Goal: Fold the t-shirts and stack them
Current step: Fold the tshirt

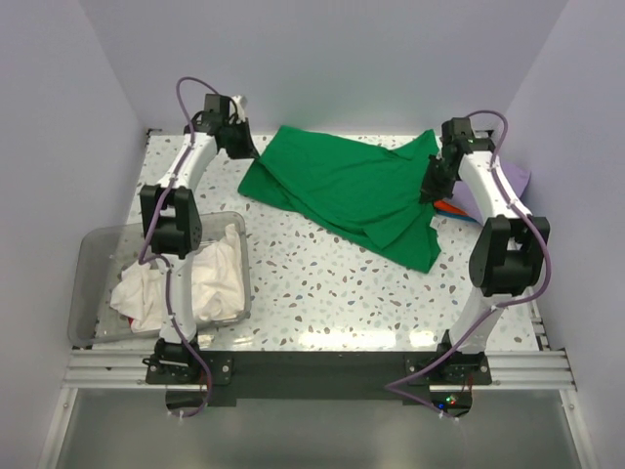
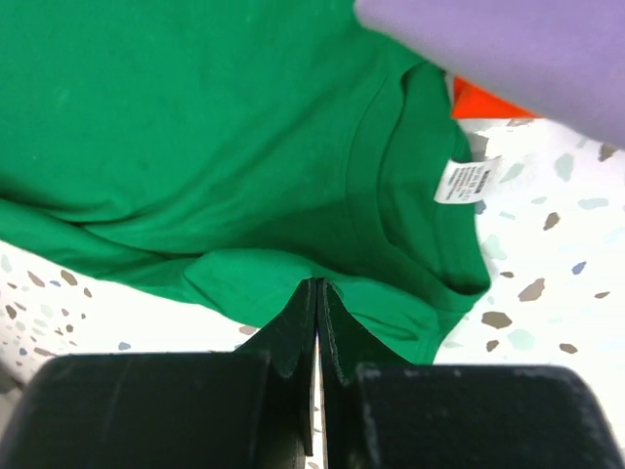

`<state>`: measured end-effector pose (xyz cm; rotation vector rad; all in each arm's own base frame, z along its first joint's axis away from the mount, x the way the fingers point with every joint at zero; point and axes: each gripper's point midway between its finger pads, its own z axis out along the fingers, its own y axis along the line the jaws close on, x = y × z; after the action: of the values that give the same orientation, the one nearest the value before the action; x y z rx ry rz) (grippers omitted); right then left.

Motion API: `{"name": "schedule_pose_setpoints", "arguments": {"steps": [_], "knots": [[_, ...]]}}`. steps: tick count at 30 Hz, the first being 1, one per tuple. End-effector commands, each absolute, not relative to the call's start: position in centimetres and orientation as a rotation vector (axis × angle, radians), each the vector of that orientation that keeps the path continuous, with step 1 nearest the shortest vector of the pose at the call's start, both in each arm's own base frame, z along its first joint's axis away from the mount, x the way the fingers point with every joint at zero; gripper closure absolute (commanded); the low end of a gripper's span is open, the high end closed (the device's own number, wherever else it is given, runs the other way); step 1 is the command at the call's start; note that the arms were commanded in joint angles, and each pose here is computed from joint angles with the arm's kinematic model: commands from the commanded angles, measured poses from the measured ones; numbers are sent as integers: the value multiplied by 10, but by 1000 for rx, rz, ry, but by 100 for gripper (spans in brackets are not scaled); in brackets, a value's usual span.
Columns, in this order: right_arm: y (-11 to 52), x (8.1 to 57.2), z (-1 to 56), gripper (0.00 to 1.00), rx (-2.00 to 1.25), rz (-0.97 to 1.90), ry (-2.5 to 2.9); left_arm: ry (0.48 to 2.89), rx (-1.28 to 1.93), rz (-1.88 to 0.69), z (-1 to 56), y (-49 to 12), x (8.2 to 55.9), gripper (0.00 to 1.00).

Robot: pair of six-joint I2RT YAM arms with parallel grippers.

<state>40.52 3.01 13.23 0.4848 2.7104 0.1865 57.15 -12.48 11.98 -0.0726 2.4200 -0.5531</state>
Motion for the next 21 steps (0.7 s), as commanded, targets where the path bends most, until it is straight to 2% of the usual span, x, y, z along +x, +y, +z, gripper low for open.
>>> {"name": "schedule_pose_setpoints", "arguments": {"steps": [1, 11, 18, 21], "knots": [[21, 415, 148, 100, 457, 147, 2679, 2323, -71, -601, 145, -123, 588, 100], [-13, 429, 153, 100, 537, 108, 2660, 2281, -110, -619, 143, -117, 602, 100], [11, 425, 132, 100, 508, 298, 2695, 2302, -114, -655, 130, -121, 602, 100], [20, 419, 115, 91, 504, 355, 2713, 2306, -109, -654, 129, -121, 600, 100]]}}
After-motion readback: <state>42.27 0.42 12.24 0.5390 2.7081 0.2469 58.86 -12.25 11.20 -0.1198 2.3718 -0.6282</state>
